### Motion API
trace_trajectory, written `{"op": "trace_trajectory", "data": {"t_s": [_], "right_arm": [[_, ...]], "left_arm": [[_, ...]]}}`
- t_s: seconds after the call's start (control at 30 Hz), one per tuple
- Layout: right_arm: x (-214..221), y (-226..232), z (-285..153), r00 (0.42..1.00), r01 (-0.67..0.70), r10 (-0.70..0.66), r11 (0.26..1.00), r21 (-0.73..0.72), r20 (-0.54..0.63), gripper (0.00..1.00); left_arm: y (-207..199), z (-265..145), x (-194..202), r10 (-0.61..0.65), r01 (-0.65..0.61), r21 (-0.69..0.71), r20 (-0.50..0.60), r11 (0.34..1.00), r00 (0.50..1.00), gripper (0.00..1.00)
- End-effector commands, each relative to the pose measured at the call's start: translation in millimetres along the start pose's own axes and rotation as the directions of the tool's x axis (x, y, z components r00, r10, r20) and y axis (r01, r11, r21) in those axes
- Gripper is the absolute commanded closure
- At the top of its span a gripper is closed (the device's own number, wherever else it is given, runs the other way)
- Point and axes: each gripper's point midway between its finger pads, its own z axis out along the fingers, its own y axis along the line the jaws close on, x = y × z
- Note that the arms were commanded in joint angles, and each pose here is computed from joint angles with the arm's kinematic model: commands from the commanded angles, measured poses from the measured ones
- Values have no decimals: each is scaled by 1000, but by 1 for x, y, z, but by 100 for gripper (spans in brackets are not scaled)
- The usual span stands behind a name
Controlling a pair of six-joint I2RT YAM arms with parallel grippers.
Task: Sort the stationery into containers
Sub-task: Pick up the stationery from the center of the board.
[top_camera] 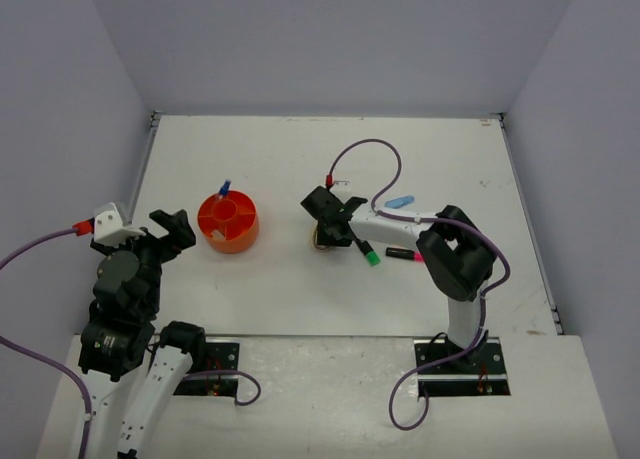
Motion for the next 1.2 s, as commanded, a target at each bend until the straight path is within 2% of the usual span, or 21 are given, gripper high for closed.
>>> {"op": "trace_trajectory", "data": {"t_s": [0.0, 0.23, 0.3, 0.43, 0.5, 0.57, 0.63, 0.73, 0.8, 0.87, 0.97, 1.0, 1.1, 1.17], "right_arm": [[-14, -4, -14, 997, -42, 41, 999, 14, 63, 59], [-3, -1, 6, 999, -34, 33, 999, 28, 34, 60], [-1, 1, 10, 999, -27, 27, 999, 22, 26, 63], [-3, 5, 8, 999, -30, 30, 1000, 4, 28, 79], [-5, 6, 6, 999, -24, 25, 1000, -8, 32, 84], [-7, 10, 0, 999, -5, 7, 999, -38, 41, 97], [-12, 17, -10, 997, 38, -32, 995, -93, 70, 100], [-24, 31, -39, 980, 134, -100, 970, -205, 169, 100], [-30, 42, -73, 944, 246, -164, 928, -280, 287, 100], [-18, 51, -101, 898, 362, -236, 877, -317, 371, 100], [-29, 51, -144, 838, 431, -256, 851, -300, 481, 100], [-31, 48, -151, 836, 432, -254, 851, -299, 486, 100], [-35, 50, -168, 830, 439, -240, 838, -323, 504, 100], [-35, 51, -178, 825, 441, -226, 830, -340, 518, 100]], "left_arm": [[-1, 5, -1, 13, -13, -1, 7, 1000, 1000, 0], [-2, 6, 0, 15, -15, 2, 1, 1000, 1000, 0], [-2, 6, 0, 17, -17, 2, 0, 1000, 1000, 0], [-3, 7, 1, 18, -18, 2, -2, 1000, 1000, 0], [-3, 7, 1, 20, -20, 5, -5, 1000, 1000, 0], [-6, 8, 3, 25, -25, 16, -12, 1000, 1000, 0], [-18, 11, 7, 49, -46, 79, -39, 996, 998, 0], [-55, 14, 19, 93, -57, 258, -129, 964, 987, 0], [-90, 14, 36, 116, -6, 410, -244, 912, 963, 0], [-124, 11, 57, 161, 77, 549, -373, 832, 914, 0], [-151, 5, 78, 197, 184, 624, -491, 760, 849, 0], [-158, 1, 82, 199, 209, 633, -510, 746, 837, 0], [-175, -5, 80, 187, 214, 649, -490, 730, 851, 1], [-192, -20, 83, 210, 229, 690, -490, 687, 846, 3]]}}
